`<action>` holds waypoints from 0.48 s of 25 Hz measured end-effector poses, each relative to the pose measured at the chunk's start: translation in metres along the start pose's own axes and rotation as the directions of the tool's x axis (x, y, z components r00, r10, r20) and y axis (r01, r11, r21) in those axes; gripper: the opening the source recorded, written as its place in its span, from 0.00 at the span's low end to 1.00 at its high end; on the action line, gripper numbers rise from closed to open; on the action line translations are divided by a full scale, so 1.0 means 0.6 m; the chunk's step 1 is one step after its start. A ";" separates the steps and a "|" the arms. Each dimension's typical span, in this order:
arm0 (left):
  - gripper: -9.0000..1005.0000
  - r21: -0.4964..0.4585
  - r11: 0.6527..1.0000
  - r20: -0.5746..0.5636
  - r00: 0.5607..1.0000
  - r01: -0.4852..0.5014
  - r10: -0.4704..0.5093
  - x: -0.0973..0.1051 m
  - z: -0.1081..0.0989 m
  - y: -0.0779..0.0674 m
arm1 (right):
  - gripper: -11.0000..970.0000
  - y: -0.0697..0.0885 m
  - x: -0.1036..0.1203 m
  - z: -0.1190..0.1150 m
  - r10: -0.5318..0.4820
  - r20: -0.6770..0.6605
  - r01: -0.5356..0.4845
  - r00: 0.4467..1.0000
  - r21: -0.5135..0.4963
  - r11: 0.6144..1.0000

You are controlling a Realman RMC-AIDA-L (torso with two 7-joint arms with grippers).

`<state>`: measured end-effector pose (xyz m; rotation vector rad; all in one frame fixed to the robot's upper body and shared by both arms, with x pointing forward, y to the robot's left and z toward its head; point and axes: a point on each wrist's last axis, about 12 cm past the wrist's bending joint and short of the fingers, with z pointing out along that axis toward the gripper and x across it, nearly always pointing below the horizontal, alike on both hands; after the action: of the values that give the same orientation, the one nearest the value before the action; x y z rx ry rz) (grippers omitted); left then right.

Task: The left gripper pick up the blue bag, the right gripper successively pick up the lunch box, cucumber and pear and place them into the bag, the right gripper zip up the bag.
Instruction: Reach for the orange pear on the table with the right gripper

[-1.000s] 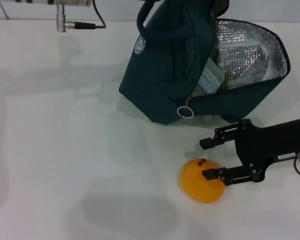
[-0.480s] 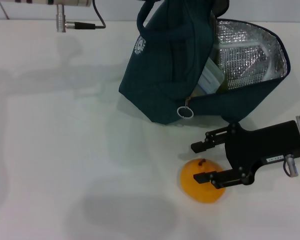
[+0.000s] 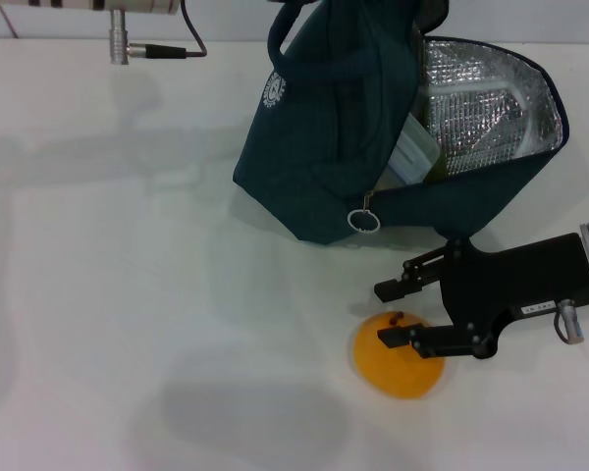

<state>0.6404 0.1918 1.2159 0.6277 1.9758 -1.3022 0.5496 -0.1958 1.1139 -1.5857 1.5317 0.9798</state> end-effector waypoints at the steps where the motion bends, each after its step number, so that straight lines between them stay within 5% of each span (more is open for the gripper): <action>1: 0.06 0.000 1.000 0.000 1.000 0.000 0.000 0.000 0.000 0.000 | 0.48 0.000 0.000 0.000 0.000 0.001 0.000 1.000 0.001 1.000; 8: 0.06 0.000 1.000 0.000 1.000 -0.001 0.001 0.000 0.000 0.000 | 0.45 0.000 -0.002 0.000 0.001 0.011 -0.001 1.000 0.002 1.000; 12: 0.06 0.000 1.000 0.000 1.000 -0.001 0.001 0.000 0.000 0.000 | 0.33 -0.001 -0.002 -0.001 0.003 0.010 -0.003 1.000 0.003 1.000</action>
<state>0.6404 0.1917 1.2159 0.6283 1.9755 -1.3017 0.5500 -0.1956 1.1152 -1.5742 1.5286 0.9857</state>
